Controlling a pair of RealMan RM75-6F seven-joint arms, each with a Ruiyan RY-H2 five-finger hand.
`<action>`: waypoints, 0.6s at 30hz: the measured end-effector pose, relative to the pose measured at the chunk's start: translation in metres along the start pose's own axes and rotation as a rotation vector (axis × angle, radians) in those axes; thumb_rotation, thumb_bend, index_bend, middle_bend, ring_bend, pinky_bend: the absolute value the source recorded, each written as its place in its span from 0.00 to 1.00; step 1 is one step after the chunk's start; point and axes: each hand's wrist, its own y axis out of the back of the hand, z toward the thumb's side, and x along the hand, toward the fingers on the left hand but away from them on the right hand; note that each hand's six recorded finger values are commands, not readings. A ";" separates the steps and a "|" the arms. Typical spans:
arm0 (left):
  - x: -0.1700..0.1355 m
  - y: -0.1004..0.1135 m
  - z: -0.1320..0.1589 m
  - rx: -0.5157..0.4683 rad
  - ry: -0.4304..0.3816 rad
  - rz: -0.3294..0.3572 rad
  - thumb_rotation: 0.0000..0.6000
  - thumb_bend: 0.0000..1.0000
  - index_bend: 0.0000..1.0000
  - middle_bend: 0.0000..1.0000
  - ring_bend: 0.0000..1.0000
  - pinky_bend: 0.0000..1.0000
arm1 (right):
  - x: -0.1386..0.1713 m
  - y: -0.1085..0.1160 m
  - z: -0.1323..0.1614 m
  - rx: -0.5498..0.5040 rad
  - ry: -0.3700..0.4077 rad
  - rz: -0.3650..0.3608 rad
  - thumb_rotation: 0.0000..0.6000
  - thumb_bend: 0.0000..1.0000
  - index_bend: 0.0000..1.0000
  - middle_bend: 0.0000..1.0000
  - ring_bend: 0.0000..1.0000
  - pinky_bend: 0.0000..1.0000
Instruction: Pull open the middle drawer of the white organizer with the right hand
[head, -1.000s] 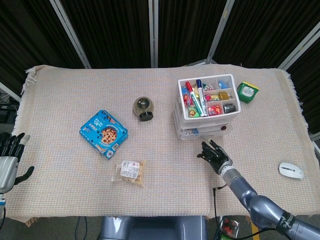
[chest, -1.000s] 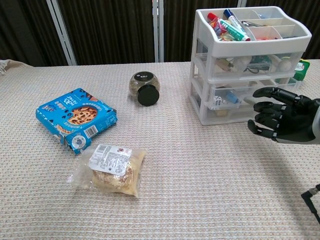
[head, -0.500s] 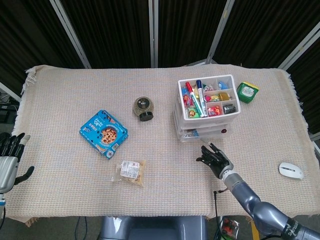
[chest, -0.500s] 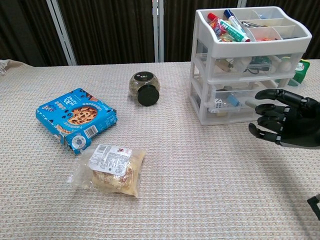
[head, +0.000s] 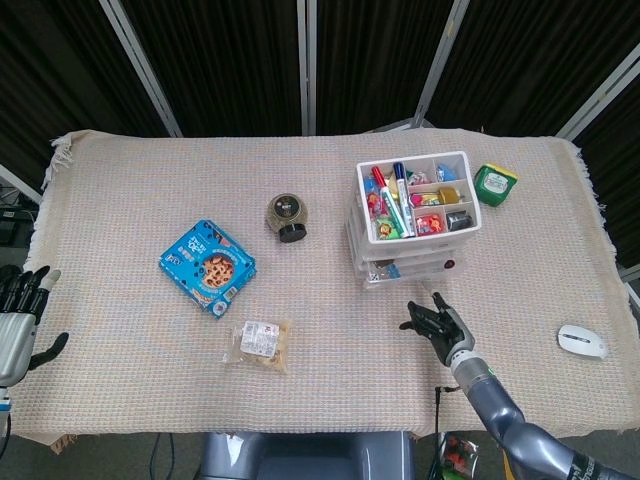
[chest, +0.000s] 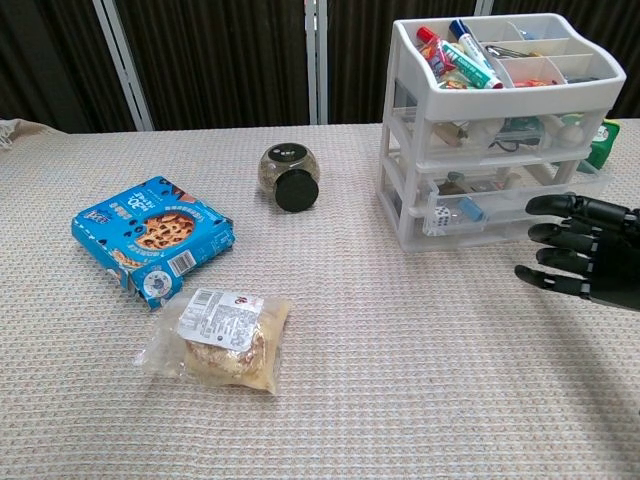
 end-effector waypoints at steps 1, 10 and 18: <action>0.000 0.000 0.000 0.000 0.000 0.000 1.00 0.32 0.00 0.00 0.00 0.00 | 0.002 0.001 -0.001 0.012 0.010 -0.013 1.00 0.34 0.00 0.73 0.79 0.51; 0.000 0.000 0.000 0.000 -0.001 0.000 1.00 0.32 0.00 0.00 0.00 0.00 | 0.018 0.007 0.002 0.069 0.094 -0.096 1.00 0.34 0.00 0.66 0.73 0.48; 0.000 0.000 0.000 -0.003 -0.002 -0.001 1.00 0.32 0.00 0.00 0.00 0.00 | 0.028 0.025 0.025 0.216 0.263 -0.259 1.00 0.33 0.00 0.65 0.72 0.47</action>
